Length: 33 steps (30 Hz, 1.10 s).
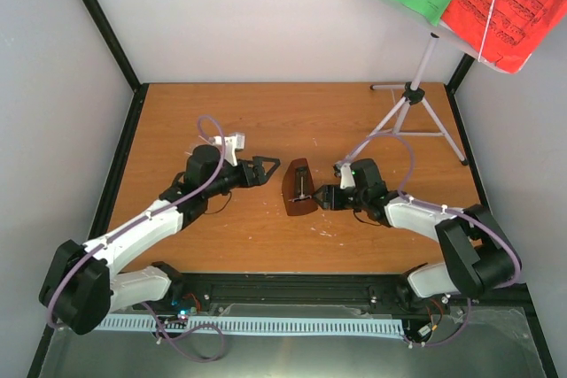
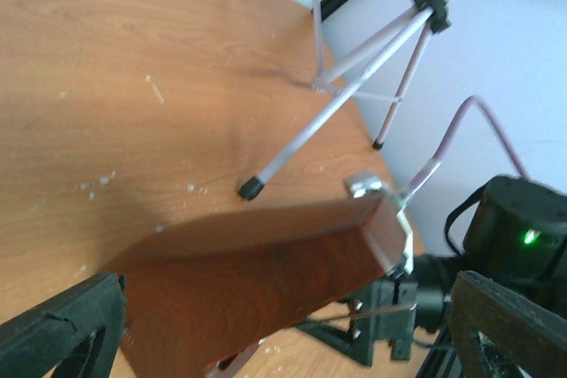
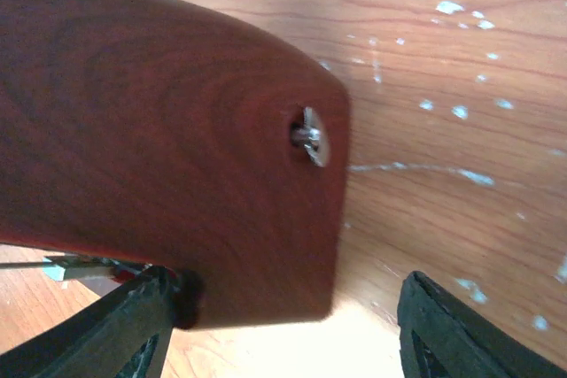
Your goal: Pack up the instrument practice props
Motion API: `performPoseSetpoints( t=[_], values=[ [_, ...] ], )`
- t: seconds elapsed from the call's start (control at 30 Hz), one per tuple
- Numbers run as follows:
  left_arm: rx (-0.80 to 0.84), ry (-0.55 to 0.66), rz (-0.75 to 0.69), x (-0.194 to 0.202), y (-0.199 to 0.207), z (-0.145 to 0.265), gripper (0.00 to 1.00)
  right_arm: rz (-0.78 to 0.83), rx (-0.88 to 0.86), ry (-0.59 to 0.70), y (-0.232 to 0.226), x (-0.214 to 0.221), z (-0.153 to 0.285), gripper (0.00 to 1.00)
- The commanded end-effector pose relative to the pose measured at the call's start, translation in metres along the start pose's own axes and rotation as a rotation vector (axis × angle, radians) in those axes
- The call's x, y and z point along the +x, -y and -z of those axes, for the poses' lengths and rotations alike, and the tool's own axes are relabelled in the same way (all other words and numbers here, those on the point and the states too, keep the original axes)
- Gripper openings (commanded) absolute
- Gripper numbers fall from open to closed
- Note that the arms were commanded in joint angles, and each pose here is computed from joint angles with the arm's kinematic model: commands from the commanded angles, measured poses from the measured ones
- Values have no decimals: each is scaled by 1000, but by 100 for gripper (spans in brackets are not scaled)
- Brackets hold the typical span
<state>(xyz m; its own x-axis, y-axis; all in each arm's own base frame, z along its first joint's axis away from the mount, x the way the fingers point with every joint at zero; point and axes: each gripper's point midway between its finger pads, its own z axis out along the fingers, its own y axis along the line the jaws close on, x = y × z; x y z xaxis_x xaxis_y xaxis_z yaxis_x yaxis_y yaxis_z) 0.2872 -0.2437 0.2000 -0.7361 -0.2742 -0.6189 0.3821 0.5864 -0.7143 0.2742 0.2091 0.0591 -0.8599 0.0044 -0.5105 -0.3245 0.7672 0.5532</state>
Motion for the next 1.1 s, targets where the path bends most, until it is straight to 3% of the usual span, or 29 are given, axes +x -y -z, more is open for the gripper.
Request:
performPoseSetpoints(
  t=[0.0,0.2,0.33,0.47,0.6,0.77,0.9,1.07],
  values=[
    [7,135,-109,-51,31,16,99,97,-18,47,-17,-10,-13,66],
    [-18,163,-240,-87,60,30,99,136,-120,76,-62,-6,-12,65],
    [-7,146,-311,-107,77,37,99,168,-97,147,-68,-18,5,68],
    [-60,151,-356,-121,71,44,99,267,-65,248,-75,-33,37,81],
    [-101,225,-436,-141,75,57,99,420,-178,346,-108,-39,76,100],
    [-18,234,-572,-157,101,55,99,643,-295,491,-153,-67,114,100],
    [-5,234,-636,-163,106,49,99,667,-408,444,-166,-95,110,100],
    [-223,235,-667,-171,59,39,100,654,-550,298,-174,-109,76,100]
  ],
)
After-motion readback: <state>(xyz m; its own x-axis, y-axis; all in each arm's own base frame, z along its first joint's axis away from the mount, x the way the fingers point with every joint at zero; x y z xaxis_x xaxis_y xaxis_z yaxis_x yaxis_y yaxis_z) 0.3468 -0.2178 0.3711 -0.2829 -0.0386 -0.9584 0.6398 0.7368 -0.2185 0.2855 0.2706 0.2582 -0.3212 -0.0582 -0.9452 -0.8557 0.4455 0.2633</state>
